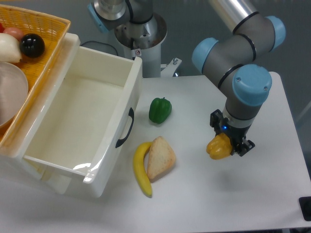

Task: Pick up the yellow pepper
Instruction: 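Lift the yellow pepper up off the table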

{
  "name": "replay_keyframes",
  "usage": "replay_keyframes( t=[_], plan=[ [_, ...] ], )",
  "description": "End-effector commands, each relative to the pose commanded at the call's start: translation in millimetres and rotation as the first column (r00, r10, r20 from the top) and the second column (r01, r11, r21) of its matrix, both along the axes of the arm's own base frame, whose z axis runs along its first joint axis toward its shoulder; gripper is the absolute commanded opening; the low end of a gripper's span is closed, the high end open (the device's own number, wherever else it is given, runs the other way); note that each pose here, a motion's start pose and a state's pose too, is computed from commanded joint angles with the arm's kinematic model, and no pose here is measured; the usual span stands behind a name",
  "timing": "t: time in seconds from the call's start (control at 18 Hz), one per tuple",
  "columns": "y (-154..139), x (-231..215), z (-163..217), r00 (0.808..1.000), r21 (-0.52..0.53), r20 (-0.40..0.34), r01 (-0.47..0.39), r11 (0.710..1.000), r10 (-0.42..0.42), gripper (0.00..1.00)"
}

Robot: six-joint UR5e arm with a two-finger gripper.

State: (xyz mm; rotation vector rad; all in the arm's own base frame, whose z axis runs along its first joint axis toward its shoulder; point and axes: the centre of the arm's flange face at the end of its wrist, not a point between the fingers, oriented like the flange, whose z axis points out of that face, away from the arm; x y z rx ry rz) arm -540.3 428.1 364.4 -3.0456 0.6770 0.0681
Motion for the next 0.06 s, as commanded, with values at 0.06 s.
replay_keyframes(
  t=[0.06],
  plan=[
    [-0.9, -1.5, -0.1, 1.0, -0.003, -0.003, 0.0, 1.0, 0.0, 0.25]
  ],
)
